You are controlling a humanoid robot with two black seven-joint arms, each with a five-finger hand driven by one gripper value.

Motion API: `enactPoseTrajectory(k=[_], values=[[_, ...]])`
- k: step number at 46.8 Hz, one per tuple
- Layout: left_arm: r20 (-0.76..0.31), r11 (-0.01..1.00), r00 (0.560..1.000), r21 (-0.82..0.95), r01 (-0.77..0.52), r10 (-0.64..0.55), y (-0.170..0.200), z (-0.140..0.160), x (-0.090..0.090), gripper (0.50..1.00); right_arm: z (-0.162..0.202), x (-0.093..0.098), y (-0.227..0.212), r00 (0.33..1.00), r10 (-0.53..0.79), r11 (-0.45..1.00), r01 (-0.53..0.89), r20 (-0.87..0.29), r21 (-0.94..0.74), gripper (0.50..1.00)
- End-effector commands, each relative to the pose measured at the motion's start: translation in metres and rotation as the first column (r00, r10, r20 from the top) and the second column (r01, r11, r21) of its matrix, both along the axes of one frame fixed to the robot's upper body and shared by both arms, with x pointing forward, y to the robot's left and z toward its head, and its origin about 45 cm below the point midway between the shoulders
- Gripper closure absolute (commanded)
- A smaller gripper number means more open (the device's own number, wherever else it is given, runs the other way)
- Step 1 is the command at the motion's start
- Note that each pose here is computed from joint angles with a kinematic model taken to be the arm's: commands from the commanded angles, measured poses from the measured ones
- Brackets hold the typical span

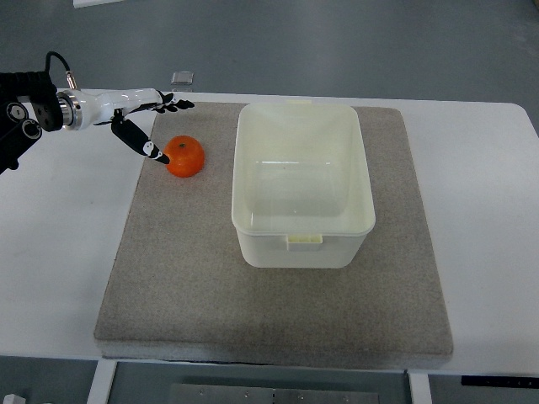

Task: Put orange in box with left hand
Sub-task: 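Reach the left hand down toward the orange beside the box, then close the left hand's fingers around the orange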

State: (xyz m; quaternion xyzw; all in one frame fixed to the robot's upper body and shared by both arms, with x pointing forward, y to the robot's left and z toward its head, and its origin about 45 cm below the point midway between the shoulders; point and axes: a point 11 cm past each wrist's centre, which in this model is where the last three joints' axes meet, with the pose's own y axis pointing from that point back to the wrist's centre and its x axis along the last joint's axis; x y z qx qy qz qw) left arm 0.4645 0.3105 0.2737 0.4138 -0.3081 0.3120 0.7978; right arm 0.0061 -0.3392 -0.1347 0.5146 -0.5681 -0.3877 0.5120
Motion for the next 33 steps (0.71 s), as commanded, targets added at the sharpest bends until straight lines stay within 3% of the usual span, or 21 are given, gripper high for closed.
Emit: enactPoseTrajectory(k=[1, 33], values=[[0.033, 0.997, 0.999, 0.077, 0.021, -0.023, -0.004, -0.007, 0.000, 0.512, 0.000, 0.000, 0.000, 1.000, 0.000, 1.000, 0.000, 0.000, 0.000, 0.568], [0.032, 0.976, 0.995, 0.201, 0.083, -0.091, -0.022, -0.030, -0.002, 0.519, 0.000, 0.000, 0.000, 1.000, 0.000, 1.000, 0.000, 0.000, 0.000, 0.568]])
